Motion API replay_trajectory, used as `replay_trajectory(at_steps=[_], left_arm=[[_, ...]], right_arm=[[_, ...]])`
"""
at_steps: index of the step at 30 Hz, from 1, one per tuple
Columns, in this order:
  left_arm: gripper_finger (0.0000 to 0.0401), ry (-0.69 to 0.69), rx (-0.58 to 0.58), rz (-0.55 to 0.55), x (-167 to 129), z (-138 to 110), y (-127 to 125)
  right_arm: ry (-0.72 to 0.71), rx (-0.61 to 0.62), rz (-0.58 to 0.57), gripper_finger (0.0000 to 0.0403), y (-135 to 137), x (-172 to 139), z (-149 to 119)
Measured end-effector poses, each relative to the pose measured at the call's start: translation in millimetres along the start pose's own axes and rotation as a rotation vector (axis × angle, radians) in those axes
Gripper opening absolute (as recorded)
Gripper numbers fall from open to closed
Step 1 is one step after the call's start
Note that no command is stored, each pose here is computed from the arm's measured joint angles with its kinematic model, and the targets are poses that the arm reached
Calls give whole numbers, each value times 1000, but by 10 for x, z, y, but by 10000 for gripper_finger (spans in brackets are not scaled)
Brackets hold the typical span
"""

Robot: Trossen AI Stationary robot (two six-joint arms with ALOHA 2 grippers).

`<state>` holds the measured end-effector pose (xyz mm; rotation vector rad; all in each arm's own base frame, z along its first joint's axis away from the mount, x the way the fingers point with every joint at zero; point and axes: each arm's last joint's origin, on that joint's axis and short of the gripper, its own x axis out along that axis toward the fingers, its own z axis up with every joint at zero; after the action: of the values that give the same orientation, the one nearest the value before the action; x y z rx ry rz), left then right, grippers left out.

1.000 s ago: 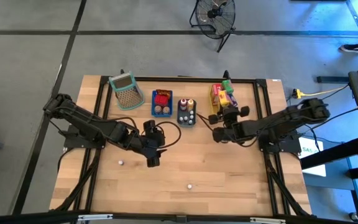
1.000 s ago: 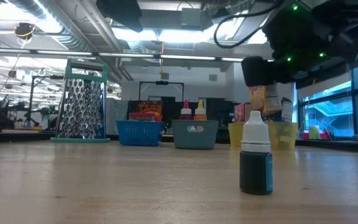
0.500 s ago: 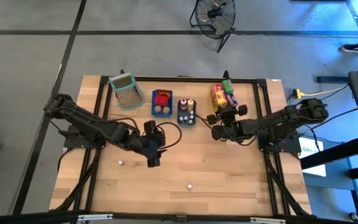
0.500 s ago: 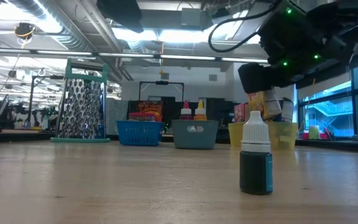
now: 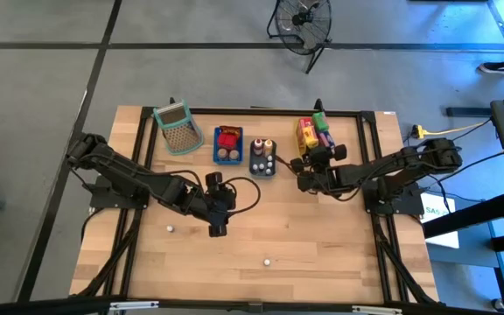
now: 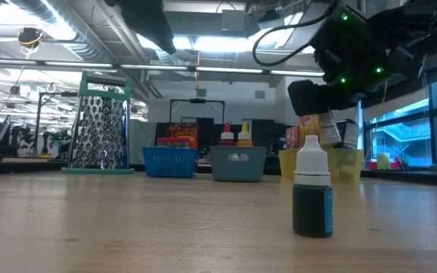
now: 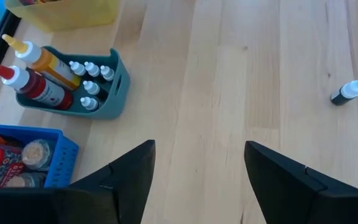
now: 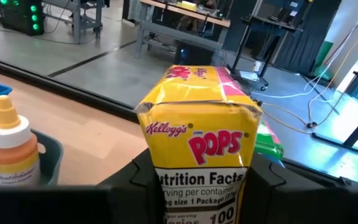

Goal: Pick & Place Kitchen Items
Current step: Put the yellow cereal box into the yellow bin

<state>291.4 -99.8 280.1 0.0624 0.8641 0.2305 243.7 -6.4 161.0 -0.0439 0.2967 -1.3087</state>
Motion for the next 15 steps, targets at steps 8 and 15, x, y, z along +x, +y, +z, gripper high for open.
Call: replay_trajectory(at_steps=[8, 15], left_arm=[[242, 0, 0, 0, 0, 0, 0], [242, 0, -1, -1, -1, 0, 0]], right_arm=[[5, 4, -20, 140, -15, 54, 10], [22, 3, -8, 140, -9, 91, 24]])
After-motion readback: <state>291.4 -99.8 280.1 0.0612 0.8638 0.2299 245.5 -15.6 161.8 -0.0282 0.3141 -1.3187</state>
